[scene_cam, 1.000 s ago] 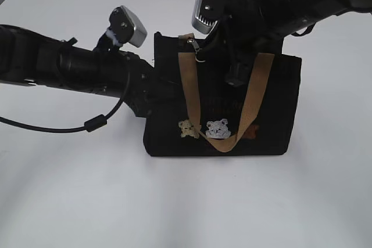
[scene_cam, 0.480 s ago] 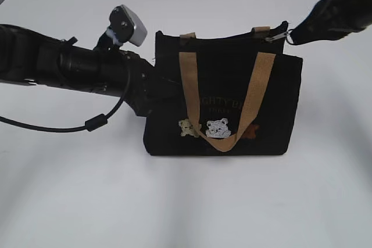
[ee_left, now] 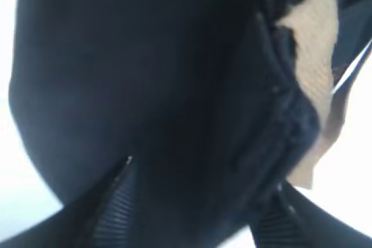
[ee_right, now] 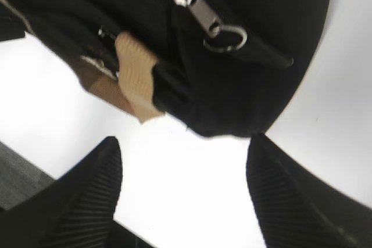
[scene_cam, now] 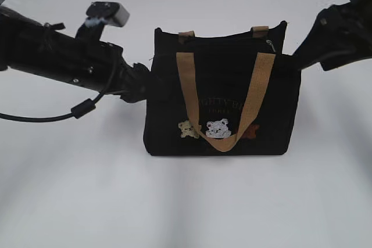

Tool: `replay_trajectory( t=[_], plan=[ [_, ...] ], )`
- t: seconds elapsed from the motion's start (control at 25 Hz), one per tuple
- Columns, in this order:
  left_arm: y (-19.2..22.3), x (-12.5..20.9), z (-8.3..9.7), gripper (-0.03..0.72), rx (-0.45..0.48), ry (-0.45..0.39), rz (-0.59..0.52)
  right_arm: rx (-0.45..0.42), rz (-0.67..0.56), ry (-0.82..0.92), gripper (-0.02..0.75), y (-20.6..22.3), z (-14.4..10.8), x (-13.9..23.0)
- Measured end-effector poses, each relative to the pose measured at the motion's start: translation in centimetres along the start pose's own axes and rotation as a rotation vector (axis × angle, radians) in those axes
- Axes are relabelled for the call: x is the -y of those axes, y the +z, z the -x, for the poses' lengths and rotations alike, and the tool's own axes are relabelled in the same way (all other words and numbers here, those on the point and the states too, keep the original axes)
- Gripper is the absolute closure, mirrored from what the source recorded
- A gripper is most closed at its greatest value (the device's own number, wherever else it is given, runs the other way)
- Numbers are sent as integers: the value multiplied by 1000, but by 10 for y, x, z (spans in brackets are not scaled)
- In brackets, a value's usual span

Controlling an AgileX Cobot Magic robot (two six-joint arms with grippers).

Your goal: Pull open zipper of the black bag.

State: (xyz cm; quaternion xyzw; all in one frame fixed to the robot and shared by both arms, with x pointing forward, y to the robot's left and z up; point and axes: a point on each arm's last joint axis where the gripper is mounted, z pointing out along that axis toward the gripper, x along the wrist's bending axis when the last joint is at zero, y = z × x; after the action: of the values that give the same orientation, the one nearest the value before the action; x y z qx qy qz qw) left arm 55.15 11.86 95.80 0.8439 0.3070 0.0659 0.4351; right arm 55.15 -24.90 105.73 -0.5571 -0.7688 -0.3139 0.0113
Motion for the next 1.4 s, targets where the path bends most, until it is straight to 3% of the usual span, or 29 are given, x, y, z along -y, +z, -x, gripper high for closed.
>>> replay_trajectory(
  t=[0.2,0.36,0.56,0.72,0.96,1.12,1.4],
  plan=[
    [-47,-16,22,214,21,-148,-86,61,-125,77,233,-31,-14,20],
    [-81,-12,35,256,-64,-249,-142,187,-148,126,237,-60,-24,52],
    [-134,7,58,281,-192,-318,-135,299,-129,102,239,-82,-40,122],
    [-184,28,84,284,-279,-317,-106,343,-98,74,240,-87,-48,170],
    [-254,70,126,286,-375,-286,-16,383,76,11,262,-98,-64,227],
    [-285,98,144,286,-454,-219,55,410,177,-33,275,-101,-70,251],
    [-305,138,161,295,-512,-154,193,458,425,-177,275,-113,-82,277]
  ],
)
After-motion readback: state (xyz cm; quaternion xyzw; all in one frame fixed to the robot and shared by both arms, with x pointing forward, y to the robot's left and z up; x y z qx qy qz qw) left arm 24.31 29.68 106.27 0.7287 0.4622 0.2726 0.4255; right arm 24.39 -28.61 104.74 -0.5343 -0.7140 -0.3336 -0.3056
